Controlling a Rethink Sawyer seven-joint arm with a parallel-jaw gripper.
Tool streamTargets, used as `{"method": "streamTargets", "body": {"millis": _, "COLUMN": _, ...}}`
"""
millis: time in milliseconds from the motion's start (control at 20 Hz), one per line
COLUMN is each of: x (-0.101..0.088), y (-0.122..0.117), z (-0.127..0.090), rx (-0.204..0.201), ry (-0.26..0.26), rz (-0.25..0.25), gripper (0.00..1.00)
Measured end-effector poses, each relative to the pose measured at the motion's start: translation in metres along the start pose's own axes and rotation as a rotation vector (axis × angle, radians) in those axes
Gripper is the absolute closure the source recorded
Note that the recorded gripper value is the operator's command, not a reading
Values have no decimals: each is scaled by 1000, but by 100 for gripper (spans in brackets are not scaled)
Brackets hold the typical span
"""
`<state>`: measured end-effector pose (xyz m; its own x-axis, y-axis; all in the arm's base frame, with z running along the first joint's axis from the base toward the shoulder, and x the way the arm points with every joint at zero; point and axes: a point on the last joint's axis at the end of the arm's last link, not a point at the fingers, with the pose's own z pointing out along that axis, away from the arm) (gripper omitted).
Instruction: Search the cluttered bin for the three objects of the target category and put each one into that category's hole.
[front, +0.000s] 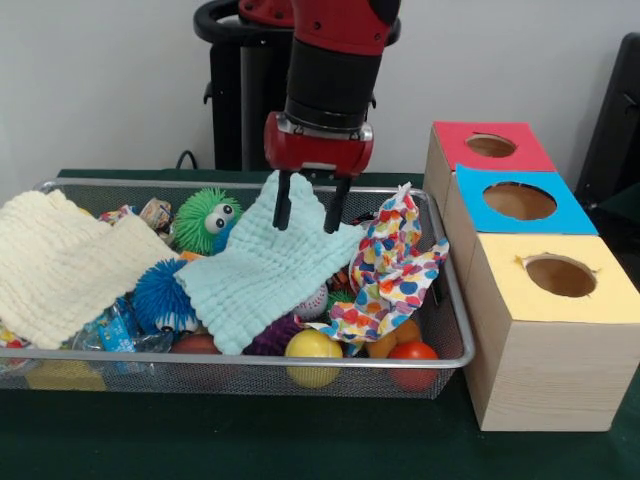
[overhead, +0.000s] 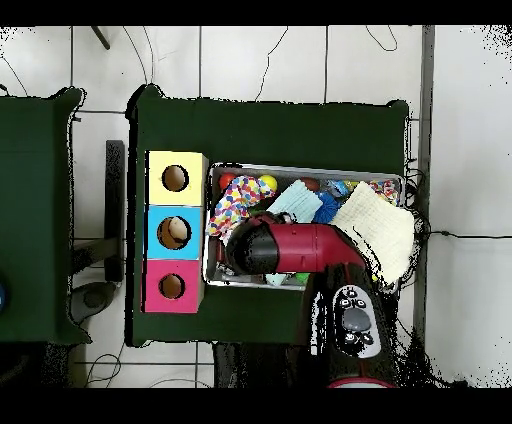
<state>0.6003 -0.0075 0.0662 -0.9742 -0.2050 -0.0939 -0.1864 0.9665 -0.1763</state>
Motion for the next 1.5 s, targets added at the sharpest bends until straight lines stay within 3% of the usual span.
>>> {"method": "streamTargets", "body": {"millis": 450, "x": 12, "y": -4, "z": 33, "rx": -21, "ry": 7, "rz": -6, "gripper": 0}}
{"method": "streamTargets", "body": {"millis": 850, "x": 29, "y": 4, "z": 68, "rx": -87, "ry": 57, "rz": 17, "gripper": 0}}
{"method": "streamTargets", "body": {"millis": 1100, "x": 45, "y": 10, "z": 94, "rx": -105, "ry": 86, "rz": 6, "gripper": 0}}
{"method": "streamTargets", "body": {"millis": 1500, "x": 36, "y": 11, "z": 101, "rx": -99, "ry": 61, "rz": -12, "gripper": 0}}
